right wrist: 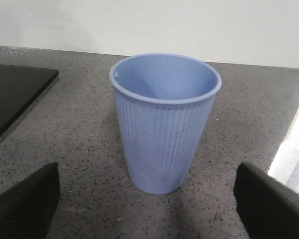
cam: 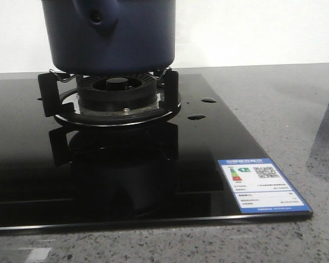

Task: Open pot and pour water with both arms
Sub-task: 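Lower the lid onto the pot with the left gripper and release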

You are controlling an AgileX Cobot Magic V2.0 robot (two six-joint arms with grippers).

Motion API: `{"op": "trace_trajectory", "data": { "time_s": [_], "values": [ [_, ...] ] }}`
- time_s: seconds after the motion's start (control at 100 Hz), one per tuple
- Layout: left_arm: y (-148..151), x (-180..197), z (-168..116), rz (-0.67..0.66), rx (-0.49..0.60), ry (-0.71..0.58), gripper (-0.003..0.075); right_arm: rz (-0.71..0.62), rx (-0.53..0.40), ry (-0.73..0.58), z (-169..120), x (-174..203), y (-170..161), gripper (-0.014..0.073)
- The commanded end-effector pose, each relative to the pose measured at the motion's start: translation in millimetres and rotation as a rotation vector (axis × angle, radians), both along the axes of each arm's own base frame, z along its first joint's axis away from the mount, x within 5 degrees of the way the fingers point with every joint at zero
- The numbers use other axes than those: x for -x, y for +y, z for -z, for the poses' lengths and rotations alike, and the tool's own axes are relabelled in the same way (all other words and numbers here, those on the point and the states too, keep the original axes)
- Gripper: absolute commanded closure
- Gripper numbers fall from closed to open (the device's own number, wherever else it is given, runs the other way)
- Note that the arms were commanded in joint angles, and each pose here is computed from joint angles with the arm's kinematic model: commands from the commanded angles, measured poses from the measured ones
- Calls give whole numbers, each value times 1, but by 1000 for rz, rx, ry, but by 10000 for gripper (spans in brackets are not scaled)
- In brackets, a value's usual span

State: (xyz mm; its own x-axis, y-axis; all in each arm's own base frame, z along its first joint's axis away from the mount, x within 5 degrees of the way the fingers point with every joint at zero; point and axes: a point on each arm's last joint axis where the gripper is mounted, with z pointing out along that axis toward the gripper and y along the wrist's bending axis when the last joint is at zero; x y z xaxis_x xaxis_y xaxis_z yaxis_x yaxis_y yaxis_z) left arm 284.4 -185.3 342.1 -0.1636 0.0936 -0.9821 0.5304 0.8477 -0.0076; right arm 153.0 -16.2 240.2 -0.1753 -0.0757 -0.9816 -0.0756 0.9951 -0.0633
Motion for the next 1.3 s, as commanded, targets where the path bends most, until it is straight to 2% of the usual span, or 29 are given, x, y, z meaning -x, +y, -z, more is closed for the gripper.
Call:
{"op": "trace_trajectory", "data": {
  "time_s": [0.0,0.49,1.29],
  "values": [
    [3,6,-31,-6,68,-115,369,-26,-12,-68,-13,-2,2,-47],
    [7,11,-41,-9,84,-148,369,-26,-12,-68,-13,-2,2,-47],
    [6,12,-37,3,59,-105,369,-26,-12,-68,-13,-2,2,-47]
  ]
}}
